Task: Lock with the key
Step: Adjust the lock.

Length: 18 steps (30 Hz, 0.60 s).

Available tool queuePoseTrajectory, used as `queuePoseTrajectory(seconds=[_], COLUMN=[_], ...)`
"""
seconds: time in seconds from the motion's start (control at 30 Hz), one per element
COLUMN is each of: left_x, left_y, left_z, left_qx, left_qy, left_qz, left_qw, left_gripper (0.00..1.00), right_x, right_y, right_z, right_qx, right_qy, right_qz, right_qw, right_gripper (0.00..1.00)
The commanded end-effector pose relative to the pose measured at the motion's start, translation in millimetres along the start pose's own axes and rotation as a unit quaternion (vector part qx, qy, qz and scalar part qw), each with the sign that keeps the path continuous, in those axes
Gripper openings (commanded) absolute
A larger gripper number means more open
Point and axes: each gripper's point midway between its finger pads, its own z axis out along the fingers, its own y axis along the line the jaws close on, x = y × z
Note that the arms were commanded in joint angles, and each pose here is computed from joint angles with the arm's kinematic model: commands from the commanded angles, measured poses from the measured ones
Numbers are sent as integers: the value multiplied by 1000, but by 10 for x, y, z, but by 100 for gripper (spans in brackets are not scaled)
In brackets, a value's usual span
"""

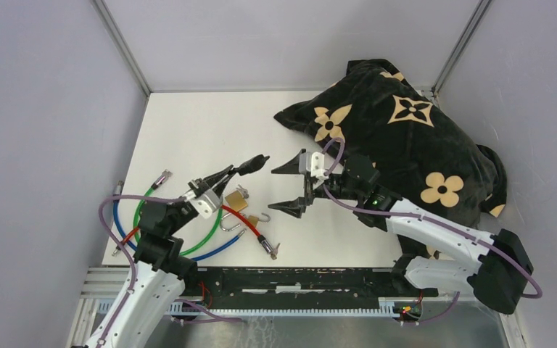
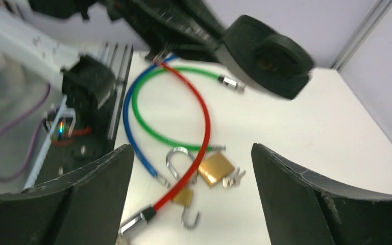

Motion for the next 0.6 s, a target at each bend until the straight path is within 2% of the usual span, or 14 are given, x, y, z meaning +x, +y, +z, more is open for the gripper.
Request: queuePoseTrajectory(seconds=[0.0, 0.17, 0.33, 0.37, 0.43, 0.5, 0.57], left_x=[-136, -143, -175, -211, -277, -292, -252], left_y=[280, 231, 212, 203, 197, 179, 117], left_z=[-30, -36, -52, -53, -50, -45, -60], left_qx=[-12, 8, 12, 14, 19, 31, 46], left_qy=[-2, -12, -20, -25, -30, -26, -24], left_qz=[305, 416, 493, 494, 460, 427, 426], left_qw=[952, 909, 870, 869, 887, 903, 903], left_gripper=[2, 2, 2, 2, 2, 2, 2], right_x=[588, 497, 335, 346, 362, 280, 161], right_y=[226, 127, 69, 28, -110, -153, -161], right_z=[-354, -410, -322, -314, -306, -249, -163], right_qx=[-48, -10, 4, 12, 45, 48, 41], right_qy=[129, 95, 54, 57, 61, 41, 8], right_qz=[-48, -23, 20, 15, 5, 0, 4], right_qw=[989, 995, 998, 998, 997, 998, 999], right_gripper=[91, 93, 93, 94, 98, 98, 98])
